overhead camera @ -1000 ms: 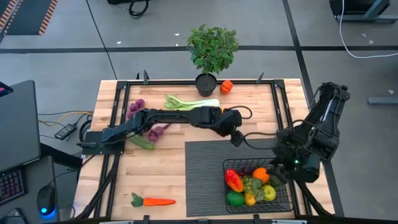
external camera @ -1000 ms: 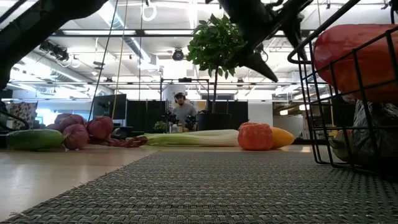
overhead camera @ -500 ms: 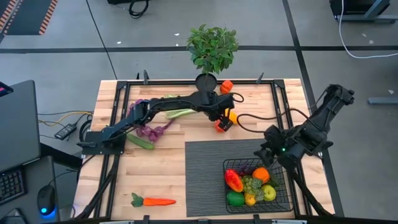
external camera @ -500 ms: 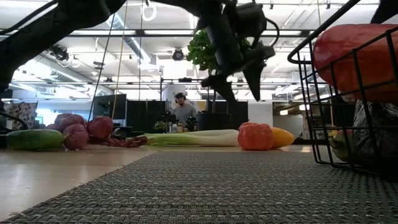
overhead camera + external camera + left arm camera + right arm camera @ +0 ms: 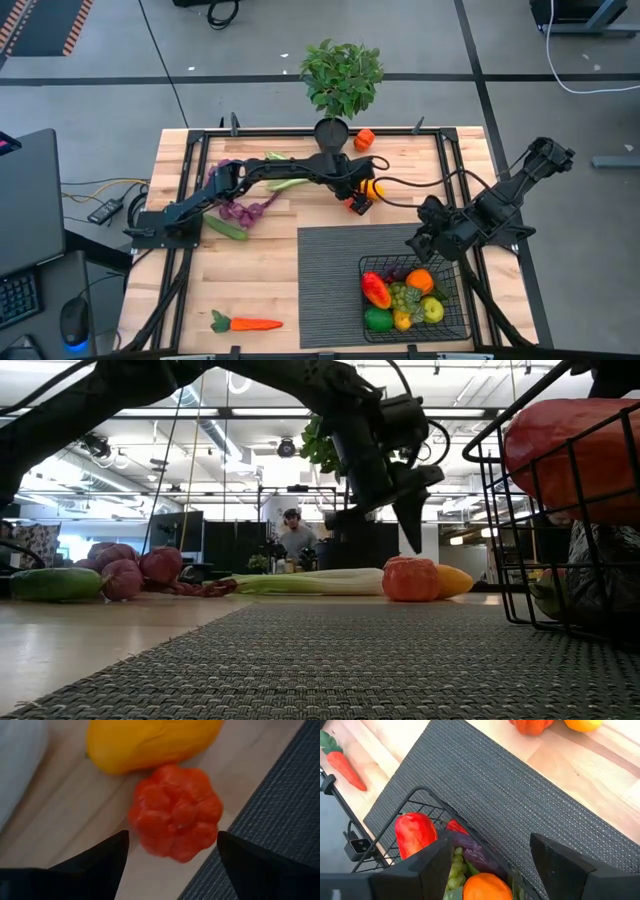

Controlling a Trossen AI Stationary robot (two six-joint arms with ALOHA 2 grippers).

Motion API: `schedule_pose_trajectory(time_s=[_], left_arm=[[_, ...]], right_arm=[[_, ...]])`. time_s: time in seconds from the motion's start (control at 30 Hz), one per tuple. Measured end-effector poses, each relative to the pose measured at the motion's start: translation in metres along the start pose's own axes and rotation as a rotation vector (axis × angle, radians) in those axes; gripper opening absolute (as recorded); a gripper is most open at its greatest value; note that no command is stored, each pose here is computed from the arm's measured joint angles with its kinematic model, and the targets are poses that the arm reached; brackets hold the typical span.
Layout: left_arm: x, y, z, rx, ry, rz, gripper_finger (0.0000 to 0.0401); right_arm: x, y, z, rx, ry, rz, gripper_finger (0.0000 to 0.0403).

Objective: Build produce basket
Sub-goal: Put the bottom orange pumpkin into the black wire basket

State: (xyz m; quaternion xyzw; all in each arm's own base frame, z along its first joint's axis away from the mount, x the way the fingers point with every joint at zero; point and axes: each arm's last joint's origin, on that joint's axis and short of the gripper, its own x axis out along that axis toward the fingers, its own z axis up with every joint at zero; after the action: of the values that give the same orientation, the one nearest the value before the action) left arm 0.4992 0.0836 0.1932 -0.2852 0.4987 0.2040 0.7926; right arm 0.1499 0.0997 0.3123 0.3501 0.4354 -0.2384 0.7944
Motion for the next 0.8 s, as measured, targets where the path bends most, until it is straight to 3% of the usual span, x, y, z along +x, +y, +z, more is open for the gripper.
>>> schedule_pose_trajectory(time_s=[0.2,0.5,0.8], left_arm=[[0.001,-0.004,0.003,0.001,-0.016,-0.073,0.0313],[0.015,0.001,-0.006,-0.005,0.025,-0.06,0.0314],[0.021,-0.003,0.0,0.007,-0.034,-0.117,0.0314]], right_arm=[[0.0,0.0,0.001,0.004,0.002,-0.002,0.0268],[0.0,0.0,0.001,0.007,0.003,-0.001,0.0268],[0.0,0.0,0.0,0.009,0.03,0.005,0.0268]])
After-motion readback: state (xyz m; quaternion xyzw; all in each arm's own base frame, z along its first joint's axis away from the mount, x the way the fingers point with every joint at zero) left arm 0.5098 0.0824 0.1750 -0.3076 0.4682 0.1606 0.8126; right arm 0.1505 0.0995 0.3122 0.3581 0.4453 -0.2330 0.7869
